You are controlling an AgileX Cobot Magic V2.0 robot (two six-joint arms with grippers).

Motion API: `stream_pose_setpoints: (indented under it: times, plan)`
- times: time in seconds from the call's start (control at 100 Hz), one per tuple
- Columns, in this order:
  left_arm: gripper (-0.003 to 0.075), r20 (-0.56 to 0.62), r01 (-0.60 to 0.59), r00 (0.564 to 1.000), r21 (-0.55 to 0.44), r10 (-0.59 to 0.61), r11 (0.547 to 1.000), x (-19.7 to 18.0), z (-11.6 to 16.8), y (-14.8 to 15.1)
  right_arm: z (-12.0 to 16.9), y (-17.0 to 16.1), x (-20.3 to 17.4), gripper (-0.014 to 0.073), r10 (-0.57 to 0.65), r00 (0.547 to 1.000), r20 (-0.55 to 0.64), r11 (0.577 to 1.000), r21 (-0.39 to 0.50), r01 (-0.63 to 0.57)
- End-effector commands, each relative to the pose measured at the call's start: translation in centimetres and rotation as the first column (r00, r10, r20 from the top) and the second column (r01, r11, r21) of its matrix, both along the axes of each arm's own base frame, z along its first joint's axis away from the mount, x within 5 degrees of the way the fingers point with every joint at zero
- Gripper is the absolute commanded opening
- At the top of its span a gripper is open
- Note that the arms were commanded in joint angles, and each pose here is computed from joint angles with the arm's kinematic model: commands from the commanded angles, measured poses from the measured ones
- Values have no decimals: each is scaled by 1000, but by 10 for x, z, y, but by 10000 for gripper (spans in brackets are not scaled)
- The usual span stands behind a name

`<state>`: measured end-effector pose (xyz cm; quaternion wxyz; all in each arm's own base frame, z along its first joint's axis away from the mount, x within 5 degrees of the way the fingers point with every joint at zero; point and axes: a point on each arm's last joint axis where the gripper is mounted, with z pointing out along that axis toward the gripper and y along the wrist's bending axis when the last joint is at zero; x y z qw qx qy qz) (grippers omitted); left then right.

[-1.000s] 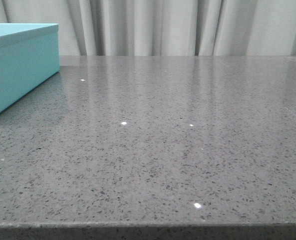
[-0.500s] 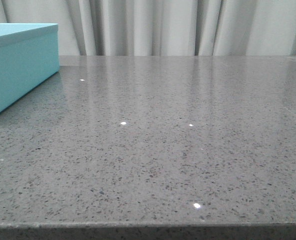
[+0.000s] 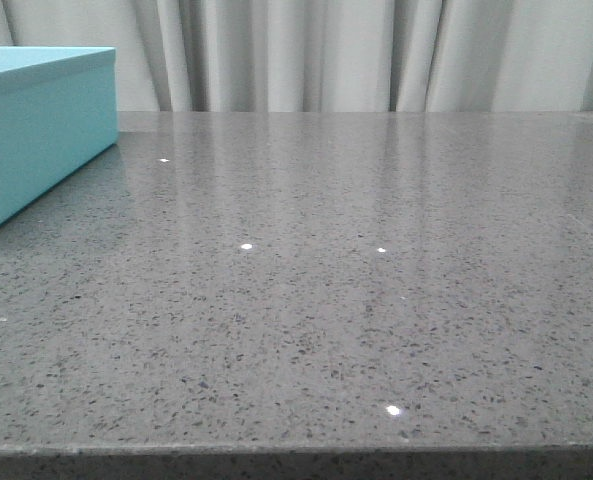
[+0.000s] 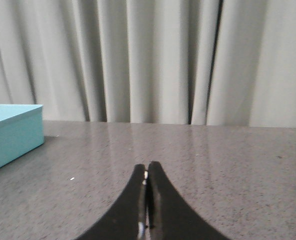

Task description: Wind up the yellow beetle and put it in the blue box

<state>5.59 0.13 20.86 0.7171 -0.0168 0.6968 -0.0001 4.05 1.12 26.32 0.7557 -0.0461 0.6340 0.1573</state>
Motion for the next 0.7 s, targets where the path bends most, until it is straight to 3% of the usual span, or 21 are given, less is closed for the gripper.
stream_pose_setpoints:
  times: [0.0, 0.24, 0.69]
  plan:
    - [-20, 62, 10, 998, -12, -9, 1000, -1, -6, 0, 7, -3, -3, -66, -80, 981, 177, 996, 59, 70]
    - [-20, 62, 10, 998, -12, -9, 1000, -1, -6, 0, -24, -10, 8, -66, -251, 961, 115, 968, 61, 245]
    - [-20, 62, 10, 998, -12, -9, 1000, -1, -6, 0, -46, -12, 13, -66, -288, 957, -34, 957, 25, 289]
